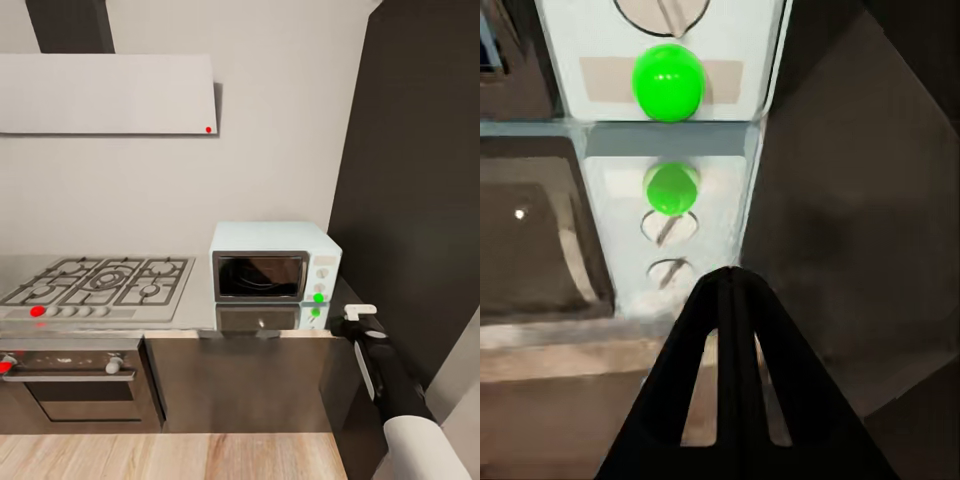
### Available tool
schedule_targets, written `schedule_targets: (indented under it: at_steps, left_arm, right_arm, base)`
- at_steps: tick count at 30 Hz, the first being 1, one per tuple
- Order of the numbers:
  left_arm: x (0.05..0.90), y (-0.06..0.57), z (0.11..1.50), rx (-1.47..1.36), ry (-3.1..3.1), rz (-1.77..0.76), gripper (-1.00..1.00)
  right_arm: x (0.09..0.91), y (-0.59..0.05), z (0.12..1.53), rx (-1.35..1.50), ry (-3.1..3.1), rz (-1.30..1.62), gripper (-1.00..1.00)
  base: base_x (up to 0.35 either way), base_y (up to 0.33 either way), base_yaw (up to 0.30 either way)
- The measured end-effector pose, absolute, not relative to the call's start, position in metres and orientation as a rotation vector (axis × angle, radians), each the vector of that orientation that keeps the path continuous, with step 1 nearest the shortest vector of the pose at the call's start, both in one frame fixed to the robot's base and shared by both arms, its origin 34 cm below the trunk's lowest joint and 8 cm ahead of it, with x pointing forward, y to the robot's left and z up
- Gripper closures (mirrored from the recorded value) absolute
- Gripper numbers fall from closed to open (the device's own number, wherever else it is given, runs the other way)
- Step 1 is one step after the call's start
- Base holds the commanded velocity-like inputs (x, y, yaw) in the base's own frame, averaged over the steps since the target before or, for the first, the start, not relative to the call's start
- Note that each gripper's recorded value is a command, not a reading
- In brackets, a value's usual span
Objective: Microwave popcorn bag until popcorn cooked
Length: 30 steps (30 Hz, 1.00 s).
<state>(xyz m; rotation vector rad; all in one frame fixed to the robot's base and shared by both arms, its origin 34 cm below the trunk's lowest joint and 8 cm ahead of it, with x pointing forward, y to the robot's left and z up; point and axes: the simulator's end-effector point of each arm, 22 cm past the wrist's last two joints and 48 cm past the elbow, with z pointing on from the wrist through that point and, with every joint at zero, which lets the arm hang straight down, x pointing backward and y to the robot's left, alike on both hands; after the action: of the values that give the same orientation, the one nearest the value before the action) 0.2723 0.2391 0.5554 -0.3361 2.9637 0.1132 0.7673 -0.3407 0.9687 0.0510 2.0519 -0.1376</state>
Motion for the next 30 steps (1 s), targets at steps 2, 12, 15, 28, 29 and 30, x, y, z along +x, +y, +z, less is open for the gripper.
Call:
schedule_targets:
  at_steps: [2, 12, 15, 28, 29, 30]
  left_arm:
    - [0.272, 0.239, 0.555, -0.336, 2.964, 0.113, -1.0]
    - [0.272, 0.24, 0.555, -0.34, 2.964, 0.114, -1.0]
    - [0.272, 0.24, 0.556, -0.341, 2.964, 0.114, -1.0]
    - [0.272, 0.24, 0.556, -0.343, 2.964, 0.115, -1.0]
    - [0.272, 0.24, 0.556, -0.343, 2.964, 0.115, -1.0]
    - [0.272, 0.24, 0.556, -0.343, 2.964, 0.115, -1.0]
  right_arm:
    - [0.763, -0.343, 0.97, 0.062, 2.077, -0.142, 1.0]
    - [0.743, -0.339, 0.928, 0.079, 2.203, -0.122, 1.0]
    - [0.729, -0.332, 0.886, 0.075, 2.296, -0.101, 1.0]
    - [0.561, -0.287, 0.657, -0.015, 2.682, 0.025, 1.0]
    - [0.548, -0.293, 0.649, -0.018, 2.691, 0.021, 1.0]
    - [0.543, -0.307, 0.646, -0.022, 2.675, -0.001, 1.0]
  base:
    - [-0.345, 0.0, 0.0]
    - [-0.273, 0.0, 0.0]
    - [-0.027, 0.0, 0.0]
    - [-0.001, 0.0, 0.0]
    - [0.0, 0.0, 0.0]
    - [0.0, 0.0, 0.0]
